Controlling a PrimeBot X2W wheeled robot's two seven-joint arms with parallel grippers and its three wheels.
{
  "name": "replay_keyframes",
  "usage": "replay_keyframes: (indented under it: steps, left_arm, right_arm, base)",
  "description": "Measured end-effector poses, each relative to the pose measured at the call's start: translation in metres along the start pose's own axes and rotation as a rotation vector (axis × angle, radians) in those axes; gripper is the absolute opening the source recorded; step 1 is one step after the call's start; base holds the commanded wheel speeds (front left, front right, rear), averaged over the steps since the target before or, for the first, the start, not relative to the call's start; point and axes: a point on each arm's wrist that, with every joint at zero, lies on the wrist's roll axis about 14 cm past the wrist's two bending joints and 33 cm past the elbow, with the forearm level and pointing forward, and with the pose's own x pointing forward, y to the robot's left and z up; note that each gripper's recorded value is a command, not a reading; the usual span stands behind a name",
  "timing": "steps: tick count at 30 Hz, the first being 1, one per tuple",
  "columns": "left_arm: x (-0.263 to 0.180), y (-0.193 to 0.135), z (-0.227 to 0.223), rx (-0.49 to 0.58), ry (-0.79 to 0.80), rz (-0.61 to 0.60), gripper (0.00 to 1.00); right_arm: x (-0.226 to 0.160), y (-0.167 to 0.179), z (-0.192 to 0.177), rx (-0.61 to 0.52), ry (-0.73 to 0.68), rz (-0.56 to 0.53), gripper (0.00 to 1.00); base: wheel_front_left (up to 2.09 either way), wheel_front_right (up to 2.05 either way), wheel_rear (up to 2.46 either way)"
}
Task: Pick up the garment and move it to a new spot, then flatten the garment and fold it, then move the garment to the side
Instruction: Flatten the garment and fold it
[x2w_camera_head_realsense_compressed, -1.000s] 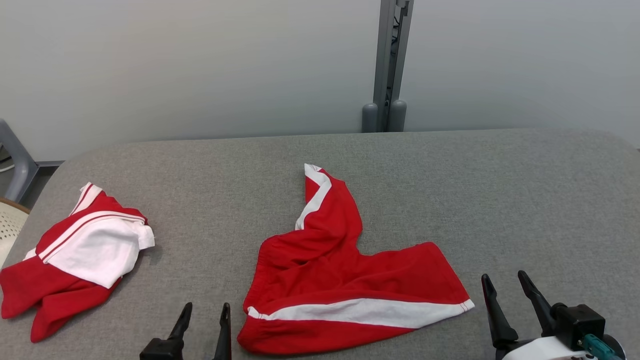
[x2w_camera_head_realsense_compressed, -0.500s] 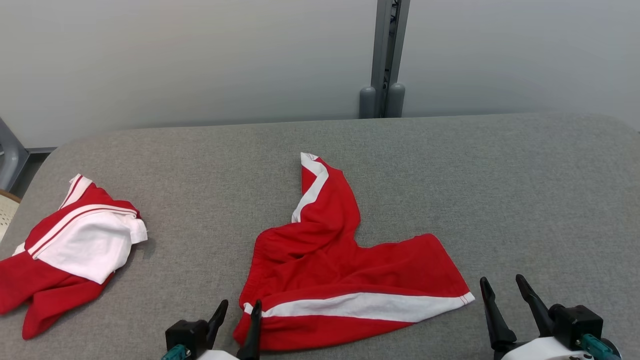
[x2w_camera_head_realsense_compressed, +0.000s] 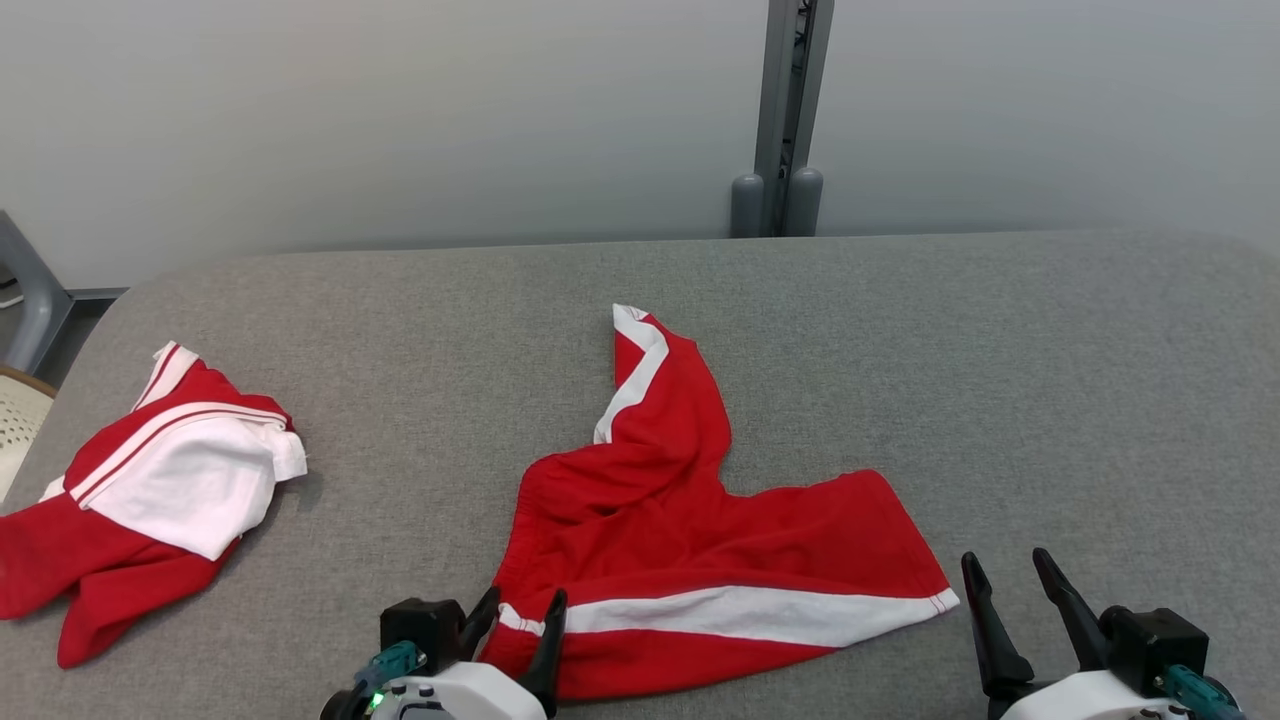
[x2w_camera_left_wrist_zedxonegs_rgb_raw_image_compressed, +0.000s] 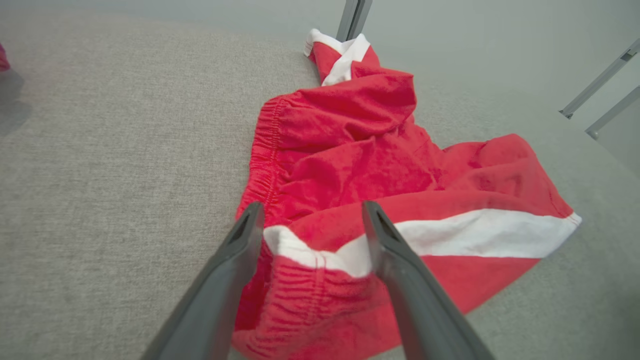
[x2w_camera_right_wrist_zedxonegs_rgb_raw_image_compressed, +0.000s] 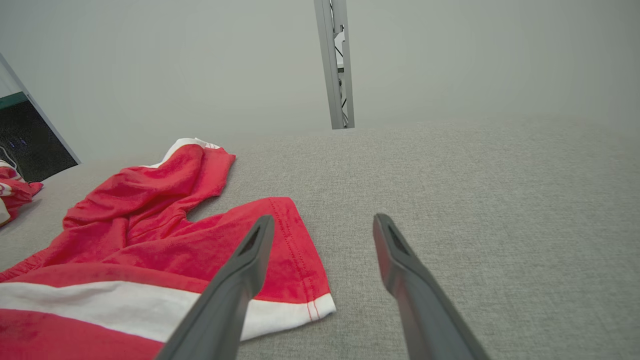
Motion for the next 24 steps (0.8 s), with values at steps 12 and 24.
replay_keyframes:
  steps: [12, 24]
  left_arm:
    - [-0.009, 0.009, 0.014, 0.054, 0.079, 0.004, 1.00]
    - [-0.020, -0.005, 0.016, 0.021, 0.194, -0.057, 1.00]
  right_arm:
    - [0.007, 0.009, -0.005, 0.013, 0.016, 0.027, 1.00]
    - [0.011, 0.011, -0.012, 0.027, 0.038, 0.032, 1.00]
  base:
    - [0.00, 0.00, 0.00]
    - [0.00, 0.00, 0.00]
